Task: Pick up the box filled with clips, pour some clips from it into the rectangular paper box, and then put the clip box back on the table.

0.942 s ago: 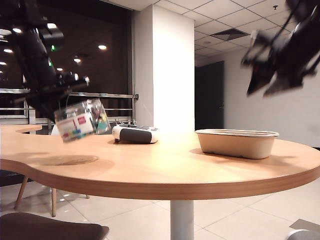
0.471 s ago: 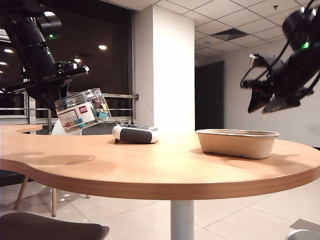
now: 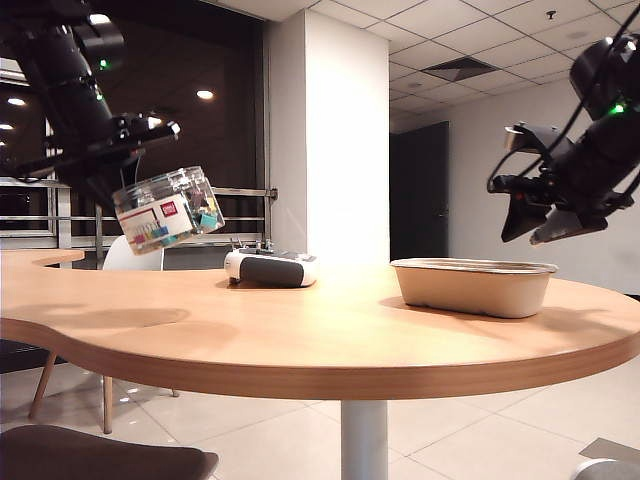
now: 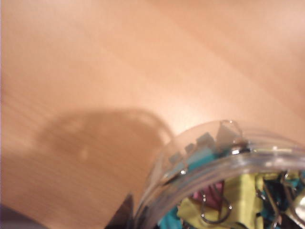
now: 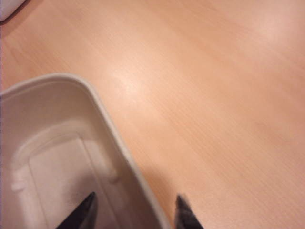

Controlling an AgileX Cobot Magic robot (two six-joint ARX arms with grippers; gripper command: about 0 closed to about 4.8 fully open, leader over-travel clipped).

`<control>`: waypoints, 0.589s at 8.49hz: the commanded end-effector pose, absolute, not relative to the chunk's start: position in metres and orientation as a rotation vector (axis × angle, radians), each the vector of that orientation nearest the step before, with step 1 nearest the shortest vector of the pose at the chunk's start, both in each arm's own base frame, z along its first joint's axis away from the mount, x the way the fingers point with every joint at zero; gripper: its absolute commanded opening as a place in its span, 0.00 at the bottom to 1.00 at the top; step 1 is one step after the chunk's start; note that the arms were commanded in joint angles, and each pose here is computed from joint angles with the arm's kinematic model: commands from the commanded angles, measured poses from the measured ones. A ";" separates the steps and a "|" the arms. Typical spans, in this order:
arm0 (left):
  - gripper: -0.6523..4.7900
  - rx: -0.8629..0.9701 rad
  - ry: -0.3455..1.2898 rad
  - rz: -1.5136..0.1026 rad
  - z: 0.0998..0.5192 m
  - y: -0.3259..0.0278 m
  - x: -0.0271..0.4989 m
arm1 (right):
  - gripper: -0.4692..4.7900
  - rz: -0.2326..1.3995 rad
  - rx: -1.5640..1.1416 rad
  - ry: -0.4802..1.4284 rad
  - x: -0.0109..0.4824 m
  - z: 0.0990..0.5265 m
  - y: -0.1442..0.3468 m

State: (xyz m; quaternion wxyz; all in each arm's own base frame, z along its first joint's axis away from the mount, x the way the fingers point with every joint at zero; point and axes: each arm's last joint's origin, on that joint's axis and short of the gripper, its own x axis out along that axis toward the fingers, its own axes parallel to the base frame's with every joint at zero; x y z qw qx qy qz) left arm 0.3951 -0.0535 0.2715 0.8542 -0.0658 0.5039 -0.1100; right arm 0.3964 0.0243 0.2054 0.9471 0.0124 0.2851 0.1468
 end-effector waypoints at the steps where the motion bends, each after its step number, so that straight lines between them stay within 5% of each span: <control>1: 0.11 -0.145 1.011 -0.244 0.283 -0.055 0.396 | 0.49 0.309 0.038 0.590 0.399 0.202 0.023; 5: 0.11 -0.155 0.997 -0.241 0.286 -0.055 0.398 | 0.48 0.332 0.053 0.650 0.401 0.184 0.024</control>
